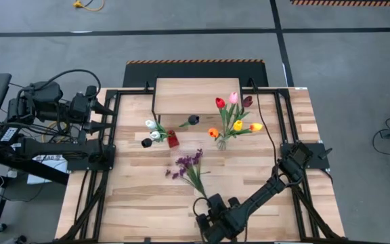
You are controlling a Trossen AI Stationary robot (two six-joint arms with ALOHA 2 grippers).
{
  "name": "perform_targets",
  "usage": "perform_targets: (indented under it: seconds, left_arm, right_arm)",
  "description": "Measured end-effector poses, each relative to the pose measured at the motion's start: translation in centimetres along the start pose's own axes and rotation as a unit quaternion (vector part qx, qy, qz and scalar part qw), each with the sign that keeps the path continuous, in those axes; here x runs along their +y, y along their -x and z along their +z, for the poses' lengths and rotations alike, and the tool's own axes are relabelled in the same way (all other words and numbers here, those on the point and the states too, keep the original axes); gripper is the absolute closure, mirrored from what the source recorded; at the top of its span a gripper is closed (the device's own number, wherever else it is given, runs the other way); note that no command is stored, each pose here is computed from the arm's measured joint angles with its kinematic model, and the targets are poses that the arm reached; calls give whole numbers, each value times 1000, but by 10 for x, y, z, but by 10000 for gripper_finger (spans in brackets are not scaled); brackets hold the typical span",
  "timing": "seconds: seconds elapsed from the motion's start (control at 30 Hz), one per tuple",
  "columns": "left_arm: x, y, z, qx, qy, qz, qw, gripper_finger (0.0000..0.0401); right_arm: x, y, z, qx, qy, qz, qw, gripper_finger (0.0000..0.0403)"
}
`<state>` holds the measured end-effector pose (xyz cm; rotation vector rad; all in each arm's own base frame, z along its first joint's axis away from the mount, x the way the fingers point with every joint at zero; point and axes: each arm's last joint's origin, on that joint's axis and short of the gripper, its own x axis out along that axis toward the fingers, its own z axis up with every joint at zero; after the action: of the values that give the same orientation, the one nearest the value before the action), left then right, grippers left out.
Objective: Pick and place flowers into a vace then onto a shelf
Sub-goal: Put the purple flowers into the red vase
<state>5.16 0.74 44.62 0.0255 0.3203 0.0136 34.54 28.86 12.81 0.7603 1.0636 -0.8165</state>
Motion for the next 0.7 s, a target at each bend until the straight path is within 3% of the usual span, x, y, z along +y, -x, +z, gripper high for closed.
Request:
perform_targets:
  seconds: [0.53,0.7]
  left_arm:
    - [0,0,-2,12,40,-2,999,234]
    - [-1,0,-6,29,53,-3,998,234]
  right_arm:
    - [16,29,-7,-4,156,41,987,402]
    - [20,39,-3,-22,174,49,983,402]
